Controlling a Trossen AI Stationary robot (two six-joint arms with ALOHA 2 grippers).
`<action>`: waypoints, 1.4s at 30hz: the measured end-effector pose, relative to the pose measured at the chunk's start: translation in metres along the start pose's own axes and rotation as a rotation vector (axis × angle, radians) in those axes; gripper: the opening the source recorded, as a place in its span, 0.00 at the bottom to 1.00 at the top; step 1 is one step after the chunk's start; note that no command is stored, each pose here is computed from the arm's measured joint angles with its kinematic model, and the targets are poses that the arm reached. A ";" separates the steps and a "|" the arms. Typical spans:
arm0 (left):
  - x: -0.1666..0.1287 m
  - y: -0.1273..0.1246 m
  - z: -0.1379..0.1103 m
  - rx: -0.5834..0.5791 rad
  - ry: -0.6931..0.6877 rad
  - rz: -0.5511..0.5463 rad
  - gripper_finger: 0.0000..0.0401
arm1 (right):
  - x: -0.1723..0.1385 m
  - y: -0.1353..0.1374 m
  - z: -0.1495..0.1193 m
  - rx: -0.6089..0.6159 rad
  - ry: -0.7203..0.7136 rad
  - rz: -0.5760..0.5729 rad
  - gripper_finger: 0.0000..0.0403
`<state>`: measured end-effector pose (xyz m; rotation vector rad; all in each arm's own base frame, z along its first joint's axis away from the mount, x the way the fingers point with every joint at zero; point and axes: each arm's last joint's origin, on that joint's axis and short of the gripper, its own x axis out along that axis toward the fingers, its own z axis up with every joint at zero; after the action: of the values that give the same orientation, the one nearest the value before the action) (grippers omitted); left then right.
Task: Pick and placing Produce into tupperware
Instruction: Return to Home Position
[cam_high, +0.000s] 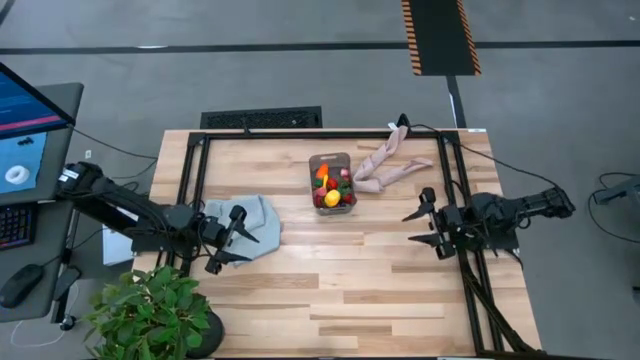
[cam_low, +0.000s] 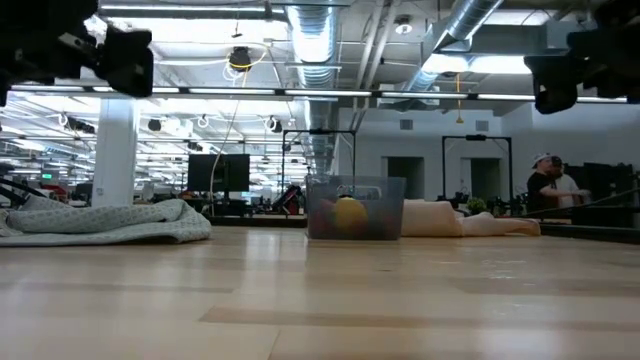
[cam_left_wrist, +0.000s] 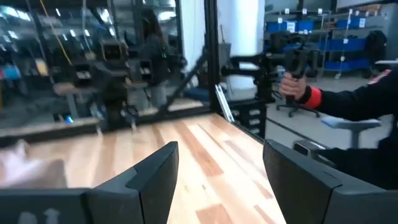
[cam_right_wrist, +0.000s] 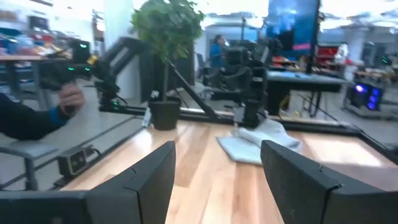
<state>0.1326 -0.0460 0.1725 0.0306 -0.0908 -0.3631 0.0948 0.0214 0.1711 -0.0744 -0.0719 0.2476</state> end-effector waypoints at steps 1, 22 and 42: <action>-0.001 0.001 0.002 0.018 -0.014 0.009 0.56 | 0.000 0.000 0.001 -0.005 -0.011 0.014 0.65; -0.044 0.008 0.010 0.064 -0.025 0.204 0.56 | -0.002 0.000 0.003 0.001 0.048 0.036 0.65; -0.043 0.008 0.001 -0.022 0.043 0.200 0.56 | -0.006 -0.016 0.017 0.084 0.029 -0.153 0.65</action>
<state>0.0950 -0.0234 0.1701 0.0074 -0.0464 -0.1633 0.0913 0.0056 0.1888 0.0112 -0.0384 0.0961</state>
